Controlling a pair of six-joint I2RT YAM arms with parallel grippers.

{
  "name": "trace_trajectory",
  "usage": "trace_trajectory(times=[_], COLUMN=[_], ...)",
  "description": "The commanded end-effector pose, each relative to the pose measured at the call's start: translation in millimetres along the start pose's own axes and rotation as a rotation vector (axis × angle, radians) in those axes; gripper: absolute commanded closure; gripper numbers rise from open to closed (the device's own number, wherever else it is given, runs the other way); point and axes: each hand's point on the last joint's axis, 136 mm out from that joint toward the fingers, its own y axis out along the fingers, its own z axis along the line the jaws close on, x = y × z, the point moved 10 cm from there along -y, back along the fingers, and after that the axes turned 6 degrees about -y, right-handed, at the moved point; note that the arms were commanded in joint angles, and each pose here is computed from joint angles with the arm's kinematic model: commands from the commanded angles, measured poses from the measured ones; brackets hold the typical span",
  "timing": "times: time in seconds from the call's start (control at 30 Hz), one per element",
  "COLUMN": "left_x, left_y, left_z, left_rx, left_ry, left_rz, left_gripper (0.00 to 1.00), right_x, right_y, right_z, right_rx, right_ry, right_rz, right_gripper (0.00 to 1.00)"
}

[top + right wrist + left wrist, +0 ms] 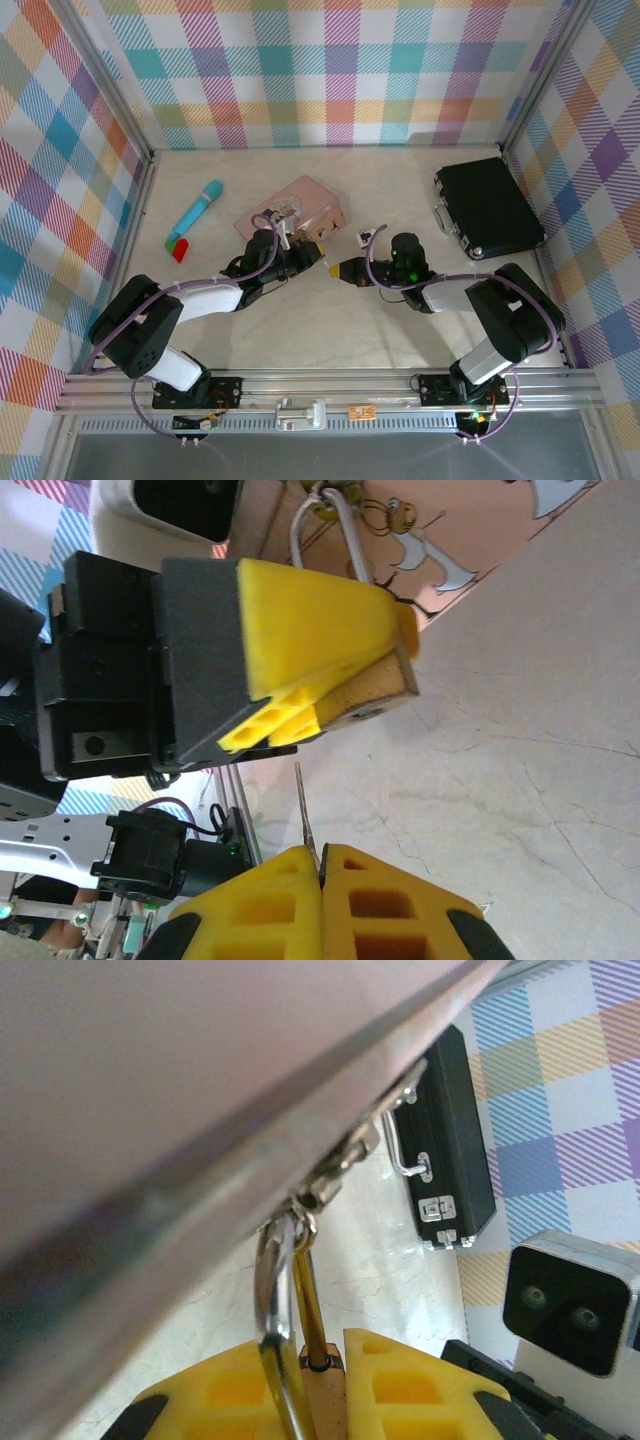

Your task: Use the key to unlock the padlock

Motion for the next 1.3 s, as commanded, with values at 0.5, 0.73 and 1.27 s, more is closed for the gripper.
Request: trace_trajectory(times=[0.5, 0.73, 1.27], left_x=[3.2, 1.4, -2.0], left_y=[-8.8, -4.9, -9.3], left_z=[-30.9, -30.6, -32.2], left_rx=[-0.129, -0.143, -0.15], left_ry=[0.066, 0.057, 0.056], left_rz=[-0.016, -0.002, -0.003], left_gripper=[1.0, 1.0, 1.0], right_x=[8.3, 8.3, 12.8], right_y=[6.4, 10.4, 13.7], right_z=[8.5, 9.0, 9.4], right_rx=[0.035, 0.049, 0.061], right_ry=[-0.025, -0.022, -0.015], right_rz=[-0.007, -0.006, -0.026], right_gripper=[1.0, 1.0, 1.0])
